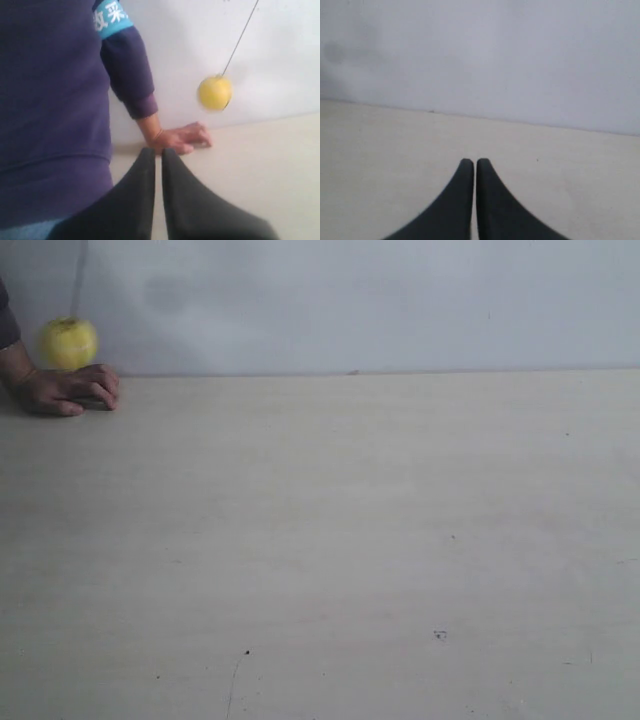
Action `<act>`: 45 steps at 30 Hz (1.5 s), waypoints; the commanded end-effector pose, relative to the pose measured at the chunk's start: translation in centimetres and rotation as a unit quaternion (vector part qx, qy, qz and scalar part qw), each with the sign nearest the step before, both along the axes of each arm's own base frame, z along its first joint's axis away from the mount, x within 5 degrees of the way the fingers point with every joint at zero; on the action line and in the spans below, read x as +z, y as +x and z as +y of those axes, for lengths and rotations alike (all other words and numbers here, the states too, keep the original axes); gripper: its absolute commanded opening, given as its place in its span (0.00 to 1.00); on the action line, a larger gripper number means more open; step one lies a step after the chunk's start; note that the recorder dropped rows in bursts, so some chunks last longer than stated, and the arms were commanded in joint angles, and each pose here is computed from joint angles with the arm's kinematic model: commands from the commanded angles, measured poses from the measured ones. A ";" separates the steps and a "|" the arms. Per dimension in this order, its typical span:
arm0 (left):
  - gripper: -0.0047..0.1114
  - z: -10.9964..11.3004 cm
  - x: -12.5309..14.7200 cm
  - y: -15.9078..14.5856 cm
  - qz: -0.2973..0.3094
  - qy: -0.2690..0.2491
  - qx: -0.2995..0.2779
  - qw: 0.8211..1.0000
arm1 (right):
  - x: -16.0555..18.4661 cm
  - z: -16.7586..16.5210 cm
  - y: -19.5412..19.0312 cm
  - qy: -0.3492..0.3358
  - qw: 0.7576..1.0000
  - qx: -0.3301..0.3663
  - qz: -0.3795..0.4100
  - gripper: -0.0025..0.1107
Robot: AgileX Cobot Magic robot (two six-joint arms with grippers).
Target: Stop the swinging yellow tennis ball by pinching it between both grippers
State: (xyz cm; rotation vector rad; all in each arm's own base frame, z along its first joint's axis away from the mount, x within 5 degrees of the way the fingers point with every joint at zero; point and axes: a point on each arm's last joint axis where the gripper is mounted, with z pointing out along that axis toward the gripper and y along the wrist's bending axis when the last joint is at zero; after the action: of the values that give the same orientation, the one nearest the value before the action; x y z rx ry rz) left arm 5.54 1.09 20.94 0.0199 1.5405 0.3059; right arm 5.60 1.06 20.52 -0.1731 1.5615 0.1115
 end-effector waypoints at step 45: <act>0.08 0.7 16.7 17.6 -0.024 -0.021 -0.114 0.993 | 10.5 3.1 12.9 0.045 0.997 0.049 -0.038 0.02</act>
State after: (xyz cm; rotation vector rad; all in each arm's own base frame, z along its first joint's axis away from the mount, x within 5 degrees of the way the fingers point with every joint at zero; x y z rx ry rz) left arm 21.93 1.49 37.90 0.1386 1.4427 0.0609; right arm 16.82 3.52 32.30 -0.1125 1.3991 0.2627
